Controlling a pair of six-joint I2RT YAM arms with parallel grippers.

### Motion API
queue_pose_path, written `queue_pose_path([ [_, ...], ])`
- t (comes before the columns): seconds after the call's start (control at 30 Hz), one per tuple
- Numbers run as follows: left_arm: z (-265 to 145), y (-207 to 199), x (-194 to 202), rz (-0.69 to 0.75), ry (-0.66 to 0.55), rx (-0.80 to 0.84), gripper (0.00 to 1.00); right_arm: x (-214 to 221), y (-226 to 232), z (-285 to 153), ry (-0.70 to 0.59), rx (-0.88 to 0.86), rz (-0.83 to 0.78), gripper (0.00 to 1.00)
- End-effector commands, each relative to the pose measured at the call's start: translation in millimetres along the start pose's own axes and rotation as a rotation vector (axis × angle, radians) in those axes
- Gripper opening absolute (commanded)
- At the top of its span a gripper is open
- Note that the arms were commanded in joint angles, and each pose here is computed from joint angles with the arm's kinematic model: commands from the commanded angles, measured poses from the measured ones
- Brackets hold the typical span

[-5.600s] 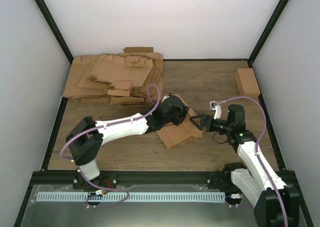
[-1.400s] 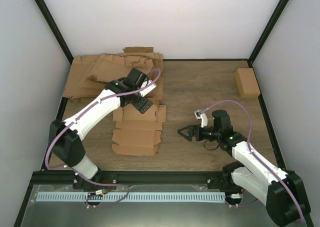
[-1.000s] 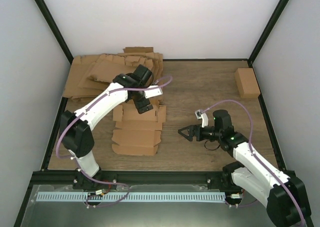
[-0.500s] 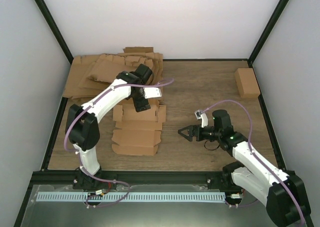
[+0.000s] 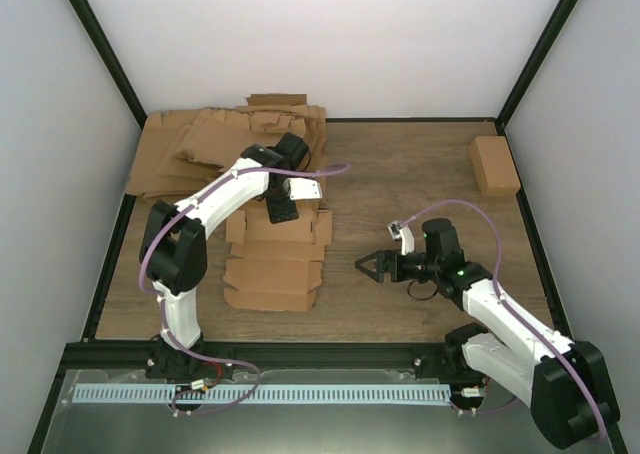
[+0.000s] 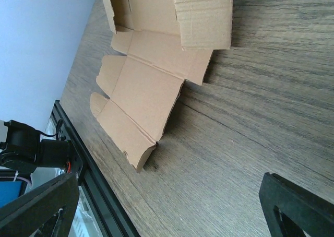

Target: Fold the paper box

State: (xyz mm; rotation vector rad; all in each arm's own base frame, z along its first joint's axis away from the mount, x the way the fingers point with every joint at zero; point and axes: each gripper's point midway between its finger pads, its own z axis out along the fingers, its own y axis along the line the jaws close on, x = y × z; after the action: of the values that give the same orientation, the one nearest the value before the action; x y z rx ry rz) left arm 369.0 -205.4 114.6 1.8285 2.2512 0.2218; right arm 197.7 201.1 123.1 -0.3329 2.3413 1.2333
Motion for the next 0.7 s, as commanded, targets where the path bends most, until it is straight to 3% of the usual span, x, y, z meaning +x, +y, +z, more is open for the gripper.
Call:
queue_pose_path([
  [0.0,4.0,11.9,-0.3,0.033,0.017,-0.039,0.84,-18.9,17.4,-3.4,-0.032,-0.03,-0.057,0.98],
  [0.2,10.4,26.2,5.9,0.036,0.051,-0.092,0.83,-17.7,16.6,-4.5,-0.036,-0.026,-0.052,0.98],
  [0.37,14.6,40.7,6.5,0.036,0.07,-0.161,0.62,-17.9,17.4,-5.9,-0.039,-0.023,-0.053,0.98],
  [0.5,25.0,36.3,9.6,0.048,0.085,-0.149,0.55,-18.7,18.6,-7.2,-0.045,-0.024,-0.056,0.97],
  [0.67,27.6,29.8,9.9,0.058,0.079,-0.125,0.36,-18.0,18.2,-7.5,-0.043,-0.021,-0.054,0.98],
])
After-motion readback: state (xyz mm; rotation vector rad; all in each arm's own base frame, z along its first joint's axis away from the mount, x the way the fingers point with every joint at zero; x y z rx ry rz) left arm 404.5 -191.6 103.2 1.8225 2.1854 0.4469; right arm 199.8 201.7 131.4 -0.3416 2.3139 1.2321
